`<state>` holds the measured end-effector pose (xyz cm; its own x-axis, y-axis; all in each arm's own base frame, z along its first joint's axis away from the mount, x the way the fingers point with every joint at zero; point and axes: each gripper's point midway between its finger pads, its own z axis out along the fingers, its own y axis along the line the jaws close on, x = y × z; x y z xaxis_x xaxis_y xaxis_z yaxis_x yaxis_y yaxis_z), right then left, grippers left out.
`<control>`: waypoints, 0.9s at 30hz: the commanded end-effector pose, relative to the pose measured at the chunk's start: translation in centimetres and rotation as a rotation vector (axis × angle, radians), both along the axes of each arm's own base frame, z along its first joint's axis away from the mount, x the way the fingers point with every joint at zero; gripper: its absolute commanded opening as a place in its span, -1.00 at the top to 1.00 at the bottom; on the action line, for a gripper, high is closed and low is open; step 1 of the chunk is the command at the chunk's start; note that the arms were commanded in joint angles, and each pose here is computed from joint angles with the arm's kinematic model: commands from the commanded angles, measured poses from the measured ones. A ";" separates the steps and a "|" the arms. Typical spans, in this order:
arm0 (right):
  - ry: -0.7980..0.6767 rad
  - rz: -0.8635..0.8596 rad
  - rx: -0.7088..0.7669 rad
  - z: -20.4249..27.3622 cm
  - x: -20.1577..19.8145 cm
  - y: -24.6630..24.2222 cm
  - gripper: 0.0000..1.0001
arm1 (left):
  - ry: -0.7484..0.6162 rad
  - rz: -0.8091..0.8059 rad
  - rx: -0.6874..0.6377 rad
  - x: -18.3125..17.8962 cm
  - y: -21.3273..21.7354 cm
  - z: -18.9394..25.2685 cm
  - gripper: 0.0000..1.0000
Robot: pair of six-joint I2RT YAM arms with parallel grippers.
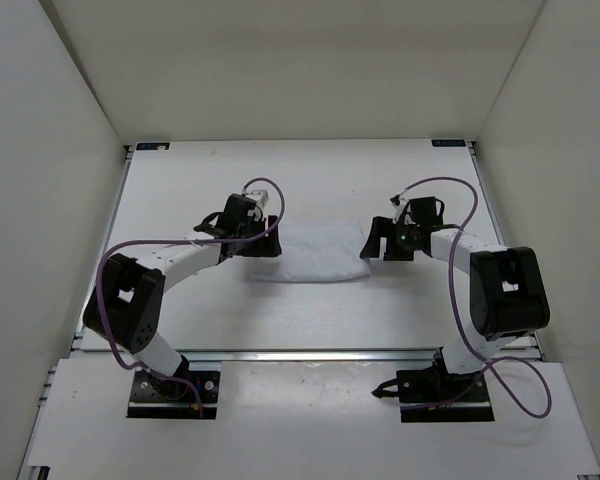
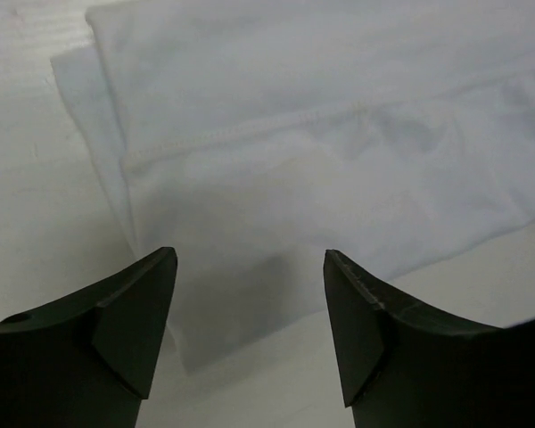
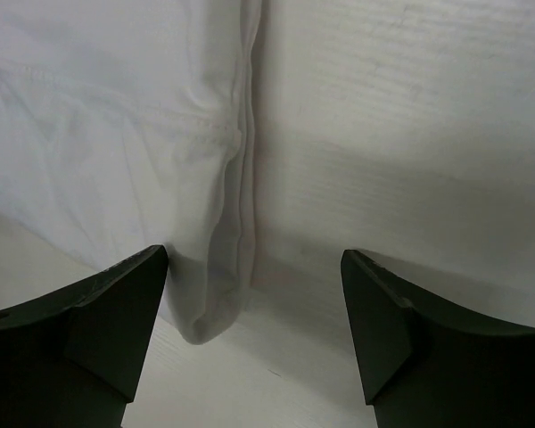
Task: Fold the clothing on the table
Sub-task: Fold the skirt
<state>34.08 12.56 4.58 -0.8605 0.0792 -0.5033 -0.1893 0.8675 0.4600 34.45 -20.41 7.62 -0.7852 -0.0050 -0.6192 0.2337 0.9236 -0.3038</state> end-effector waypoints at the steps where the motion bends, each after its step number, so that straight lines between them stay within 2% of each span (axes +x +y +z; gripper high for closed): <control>1: -0.099 0.041 0.097 2.0 0.8 1.9 -0.52 | -0.053 0.011 -0.042 0.0 -0.5 1.4 -0.52; 9: -0.027 0.023 0.091 -0.2 1.1 2.4 -0.41 | -0.037 0.063 0.027 -0.7 1.0 -1.0 -0.59; 15: 0.046 0.018 0.060 -2.6 0.2 2.9 -0.18 | 0.001 0.123 0.132 -0.4 2.5 -3.3 -0.59; 19: 0.104 0.023 0.014 -4.3 -1.0 2.8 0.07 | 0.043 0.135 0.171 -0.7 3.1 -4.6 -0.51; 25: 0.127 0.033 0.045 -4.9 -1.8 3.5 0.52 | 0.073 0.127 0.171 -0.9 2.7 -5.5 -0.35; 27: 0.135 0.027 0.036 -5.0 -2.0 3.5 0.72 | 0.077 0.125 0.165 -0.9 2.8 -5.5 -0.20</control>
